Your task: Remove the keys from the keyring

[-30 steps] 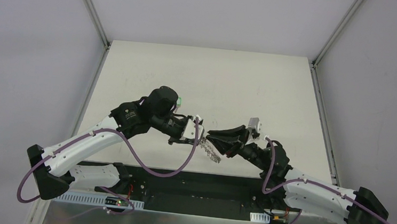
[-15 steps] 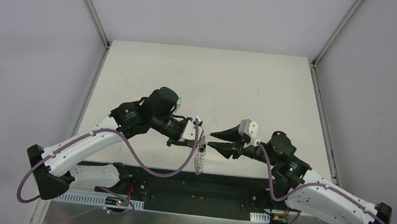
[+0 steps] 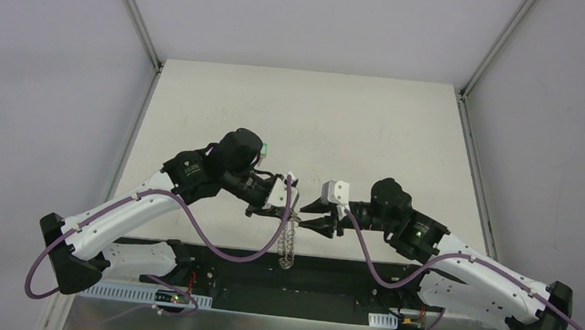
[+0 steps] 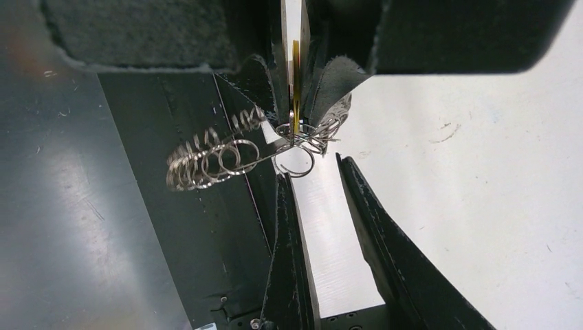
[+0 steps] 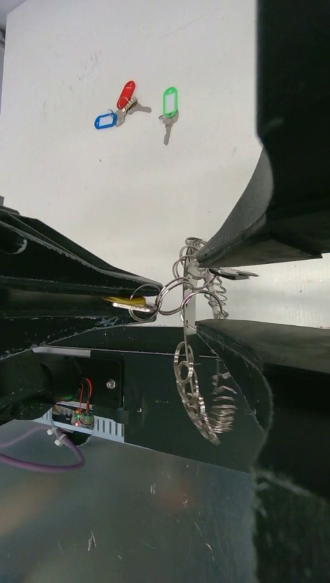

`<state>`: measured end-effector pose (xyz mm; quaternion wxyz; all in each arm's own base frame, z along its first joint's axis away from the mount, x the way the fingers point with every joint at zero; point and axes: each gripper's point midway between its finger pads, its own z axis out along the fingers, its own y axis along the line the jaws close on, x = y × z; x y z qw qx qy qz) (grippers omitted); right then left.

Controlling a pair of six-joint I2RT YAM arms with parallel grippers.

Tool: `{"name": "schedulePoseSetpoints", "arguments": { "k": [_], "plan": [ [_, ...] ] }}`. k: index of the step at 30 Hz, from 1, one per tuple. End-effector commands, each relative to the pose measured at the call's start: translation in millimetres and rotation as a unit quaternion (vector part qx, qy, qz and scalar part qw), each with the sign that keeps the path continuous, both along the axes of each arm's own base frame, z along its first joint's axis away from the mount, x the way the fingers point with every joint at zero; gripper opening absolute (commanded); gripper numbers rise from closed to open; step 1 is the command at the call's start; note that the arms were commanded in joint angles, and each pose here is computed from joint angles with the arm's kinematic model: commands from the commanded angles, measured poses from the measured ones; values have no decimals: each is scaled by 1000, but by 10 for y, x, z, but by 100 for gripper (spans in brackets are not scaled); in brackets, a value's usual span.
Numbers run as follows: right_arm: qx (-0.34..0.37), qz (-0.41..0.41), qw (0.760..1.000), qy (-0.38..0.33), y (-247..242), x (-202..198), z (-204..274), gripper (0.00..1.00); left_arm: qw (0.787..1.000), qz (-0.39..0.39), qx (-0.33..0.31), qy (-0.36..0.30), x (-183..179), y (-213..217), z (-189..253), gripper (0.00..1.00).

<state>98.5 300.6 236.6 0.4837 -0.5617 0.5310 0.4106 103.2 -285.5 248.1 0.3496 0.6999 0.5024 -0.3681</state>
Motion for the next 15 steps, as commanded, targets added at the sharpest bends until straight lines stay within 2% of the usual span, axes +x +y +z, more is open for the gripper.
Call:
{"name": "schedulePoseSetpoints", "arguments": {
  "k": [1,15],
  "plan": [
    [29,38,998,-27,73,-70,295,39,999,-33,-34,-8,-99,-31,136,0],
    [46,63,997,-20,222,-83,343,39,998,-46,-38,1,-150,-39,134,0]
  ]
}}
